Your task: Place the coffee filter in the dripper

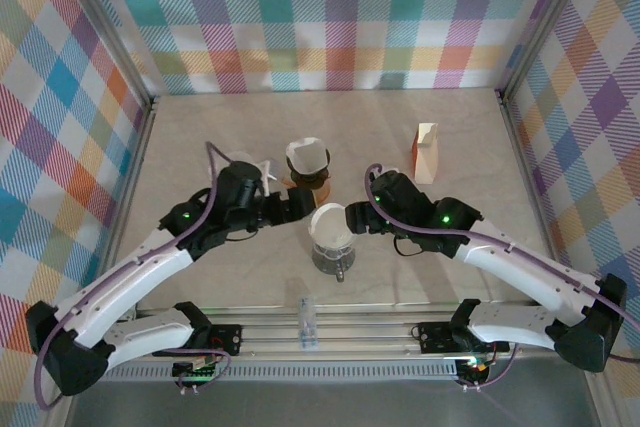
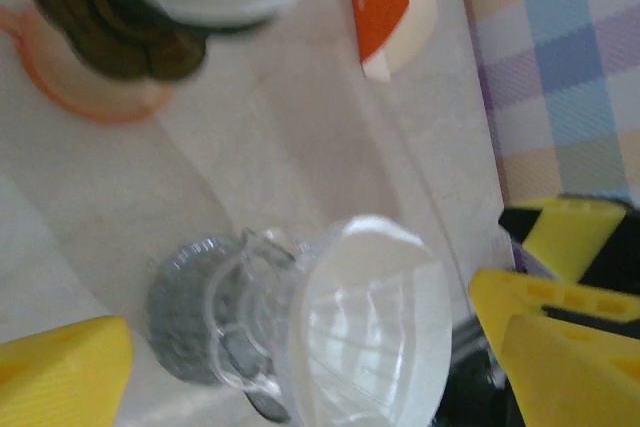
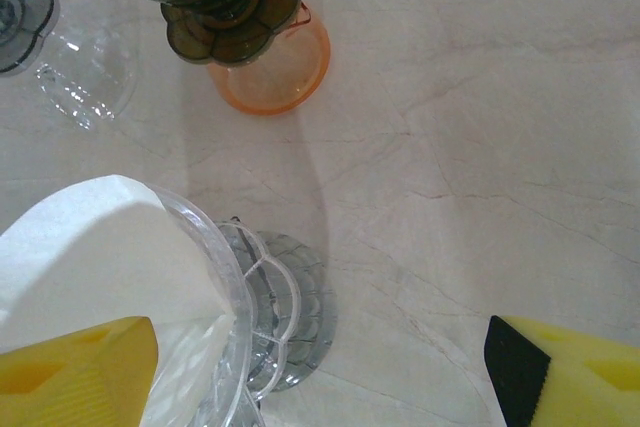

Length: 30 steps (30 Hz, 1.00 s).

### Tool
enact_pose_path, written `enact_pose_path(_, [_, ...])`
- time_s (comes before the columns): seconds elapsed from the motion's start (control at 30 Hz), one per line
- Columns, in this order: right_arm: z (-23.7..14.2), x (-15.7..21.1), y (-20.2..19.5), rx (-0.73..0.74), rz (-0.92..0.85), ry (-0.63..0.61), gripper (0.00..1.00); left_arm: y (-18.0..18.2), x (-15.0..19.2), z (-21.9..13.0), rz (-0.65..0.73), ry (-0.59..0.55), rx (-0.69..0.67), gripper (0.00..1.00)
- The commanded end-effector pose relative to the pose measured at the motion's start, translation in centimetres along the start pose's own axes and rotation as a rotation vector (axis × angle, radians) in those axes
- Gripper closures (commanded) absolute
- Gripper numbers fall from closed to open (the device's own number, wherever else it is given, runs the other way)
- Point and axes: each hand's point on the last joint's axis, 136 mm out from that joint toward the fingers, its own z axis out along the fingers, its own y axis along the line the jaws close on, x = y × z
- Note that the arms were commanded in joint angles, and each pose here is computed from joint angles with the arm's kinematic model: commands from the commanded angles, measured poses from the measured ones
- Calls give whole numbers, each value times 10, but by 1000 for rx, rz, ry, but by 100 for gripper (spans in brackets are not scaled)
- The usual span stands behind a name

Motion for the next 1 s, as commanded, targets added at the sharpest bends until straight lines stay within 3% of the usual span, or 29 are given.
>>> enact_pose_path(0.0, [-1, -3, 1, -7, 12, -27, 14, 24, -31, -24, -39, -105, -69, 0])
enact_pose_path(0.23, [0, 0, 3, -27, 18, -23, 14, 81, -99, -73, -236, -371, -138, 0])
enact_pose_path(0.4, [0, 2, 3, -38, 23, -27, 14, 133, -129, -85, -449, -490, -124, 25])
enact_pose_path(0.5, [-2, 3, 2, -44, 30, -35, 14, 165, -136, -92, -542, -561, -151, 32])
enact_pose_path(0.6, [-6, 3, 1, -55, 36, -48, 14, 201, -141, -90, -638, -615, -159, 50])
enact_pose_path(0.87, [-12, 2, -1, -67, 38, -74, 13, 270, -133, -39, -790, -550, -225, 99])
enact_pose_path(0.97, [-13, 4, -2, -67, 39, -75, 13, 290, -125, -15, -844, -508, -225, 100])
